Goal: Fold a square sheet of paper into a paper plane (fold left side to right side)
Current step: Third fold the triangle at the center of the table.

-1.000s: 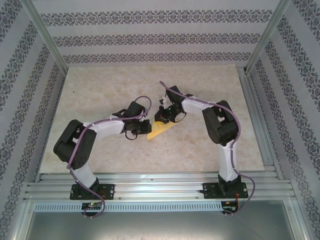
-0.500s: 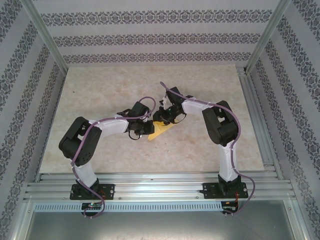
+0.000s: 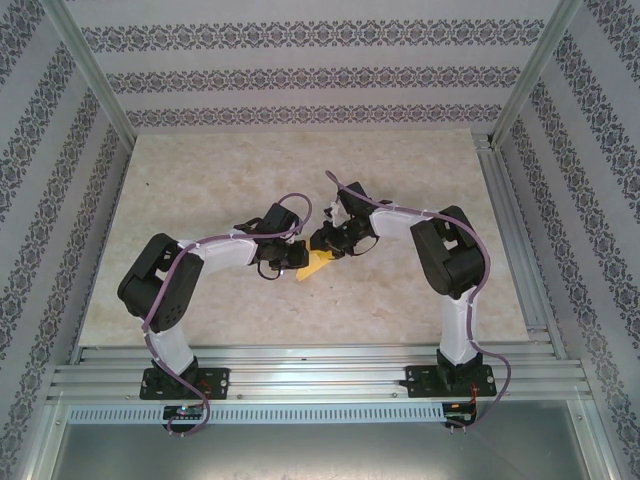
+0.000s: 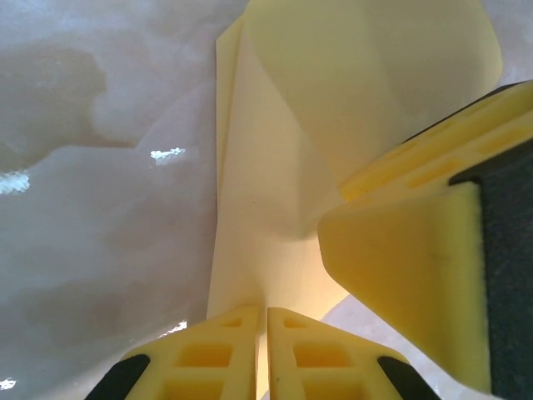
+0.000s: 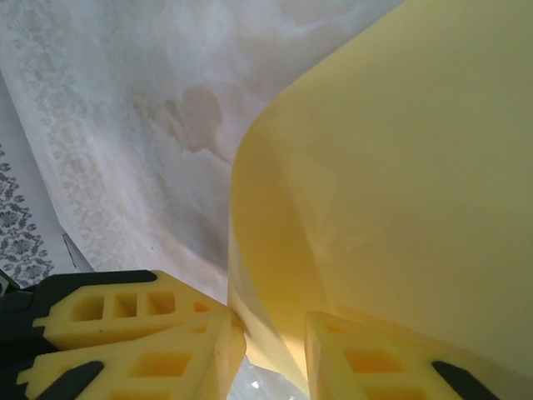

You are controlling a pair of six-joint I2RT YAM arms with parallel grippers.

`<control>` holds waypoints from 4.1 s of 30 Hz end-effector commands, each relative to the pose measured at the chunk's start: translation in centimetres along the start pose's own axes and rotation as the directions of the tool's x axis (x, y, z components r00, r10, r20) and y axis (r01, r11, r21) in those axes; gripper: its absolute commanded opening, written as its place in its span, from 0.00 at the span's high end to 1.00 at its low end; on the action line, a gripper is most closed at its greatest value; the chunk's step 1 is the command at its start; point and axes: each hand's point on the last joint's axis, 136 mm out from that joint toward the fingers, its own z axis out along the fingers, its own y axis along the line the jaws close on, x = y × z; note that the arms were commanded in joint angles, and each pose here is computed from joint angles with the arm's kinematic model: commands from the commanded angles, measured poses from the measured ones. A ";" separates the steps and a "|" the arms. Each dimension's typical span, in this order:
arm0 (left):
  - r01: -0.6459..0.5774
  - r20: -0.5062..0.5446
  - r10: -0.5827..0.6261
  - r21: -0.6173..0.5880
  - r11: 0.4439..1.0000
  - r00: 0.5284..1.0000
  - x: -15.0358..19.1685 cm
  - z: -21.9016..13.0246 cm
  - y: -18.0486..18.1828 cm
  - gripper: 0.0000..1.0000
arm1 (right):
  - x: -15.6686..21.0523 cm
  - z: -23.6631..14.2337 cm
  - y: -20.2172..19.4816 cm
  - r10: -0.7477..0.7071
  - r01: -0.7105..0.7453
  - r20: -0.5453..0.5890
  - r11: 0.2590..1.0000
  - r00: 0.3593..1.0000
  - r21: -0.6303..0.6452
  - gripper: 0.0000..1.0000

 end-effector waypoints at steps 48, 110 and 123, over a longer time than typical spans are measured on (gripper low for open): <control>-0.026 -0.002 0.026 0.081 0.996 1.000 -0.8 -0.9 -2.4 0.83 | -0.9 -1.3 -2.3 -0.130 0.137 -0.055 0.978 0.990 0.159 1.00; -0.077 -0.014 0.077 -0.012 0.997 0.997 0.6 0.9 -1.4 0.90 | -0.4 0.6 -3.2 -0.124 0.144 -0.109 0.971 0.986 0.193 1.00; -0.068 -0.036 0.066 -0.063 0.996 0.997 1.2 1.4 0.2 0.90 | -0.4 0.6 -3.3 -0.126 0.148 -0.117 0.969 0.985 0.200 1.00</control>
